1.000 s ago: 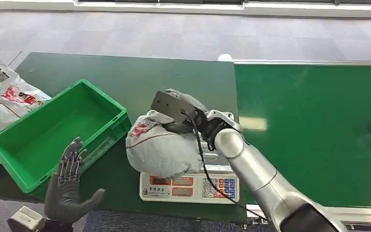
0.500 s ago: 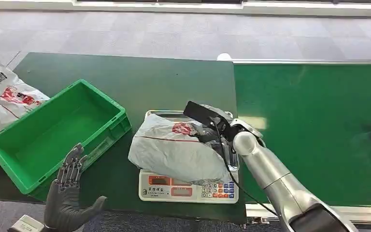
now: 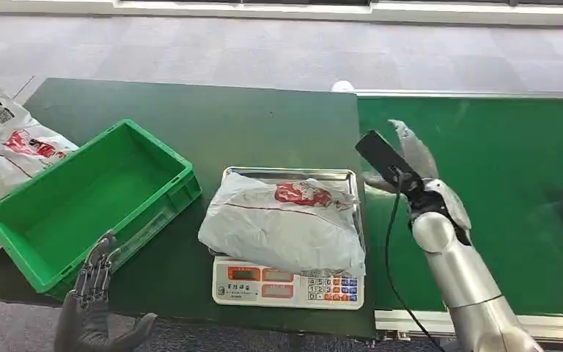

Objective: Moved the parcel from conveyor to table for the left to box.

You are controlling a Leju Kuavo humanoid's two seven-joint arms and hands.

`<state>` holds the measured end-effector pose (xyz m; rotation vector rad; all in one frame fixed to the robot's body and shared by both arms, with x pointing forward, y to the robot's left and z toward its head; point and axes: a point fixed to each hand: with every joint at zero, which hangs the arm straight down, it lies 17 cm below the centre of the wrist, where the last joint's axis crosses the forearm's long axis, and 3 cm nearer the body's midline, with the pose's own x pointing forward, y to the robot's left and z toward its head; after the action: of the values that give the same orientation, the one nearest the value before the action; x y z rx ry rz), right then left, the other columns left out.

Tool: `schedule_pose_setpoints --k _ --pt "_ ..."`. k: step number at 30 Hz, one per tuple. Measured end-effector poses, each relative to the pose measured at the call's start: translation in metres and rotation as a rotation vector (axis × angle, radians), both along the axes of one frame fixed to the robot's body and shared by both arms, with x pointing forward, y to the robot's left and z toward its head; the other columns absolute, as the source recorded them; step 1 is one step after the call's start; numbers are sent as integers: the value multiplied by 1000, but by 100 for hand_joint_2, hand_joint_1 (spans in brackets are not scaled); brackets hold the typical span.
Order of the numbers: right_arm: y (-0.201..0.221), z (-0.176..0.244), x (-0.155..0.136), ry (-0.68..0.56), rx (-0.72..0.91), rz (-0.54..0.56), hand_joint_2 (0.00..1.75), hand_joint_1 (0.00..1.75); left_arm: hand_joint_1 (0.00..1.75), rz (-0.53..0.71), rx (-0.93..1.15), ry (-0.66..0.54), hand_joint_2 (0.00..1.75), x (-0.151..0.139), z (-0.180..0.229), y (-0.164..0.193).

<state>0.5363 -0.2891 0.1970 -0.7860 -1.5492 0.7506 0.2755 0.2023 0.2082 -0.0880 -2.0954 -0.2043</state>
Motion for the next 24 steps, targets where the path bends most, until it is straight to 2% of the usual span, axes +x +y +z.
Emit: schedule_pose_setpoints --k 1,3,6,8,13,14,17,18,20,22,24 --pt "-9 17 -7 -80 26 -8 175 0 0 21 32 1 175 2 0 1" --pt "-25 34 -22 -165 47 -26 175 0 0 55 53 -3 175 4 4 4" --pt "-36 38 -37 -200 50 -33 175 0 0 69 65 -14 175 5 10 3" --pt "-38 52 -48 -281 76 -21 175 0 0 97 117 -19 175 8 10 2" --pt "-38 53 -49 -290 78 -20 175 0 0 99 124 -20 175 9 10 1" --pt "-37 84 -110 -547 191 49 175 0 0 200 477 -92 175 44 18 -28" --pt "-27 77 -128 -540 315 116 175 0 0 214 607 -146 175 72 26 -51" --pt "-24 79 -137 -571 356 133 175 0 0 211 655 -148 175 82 23 -63" --pt "-25 98 -165 -726 418 127 175 0 0 202 733 -152 175 103 23 -82" --pt "-31 114 -194 -874 440 69 175 0 0 187 821 -150 175 125 20 -103" --pt "-33 117 -222 -953 461 17 175 0 0 174 914 -146 175 147 15 -124"
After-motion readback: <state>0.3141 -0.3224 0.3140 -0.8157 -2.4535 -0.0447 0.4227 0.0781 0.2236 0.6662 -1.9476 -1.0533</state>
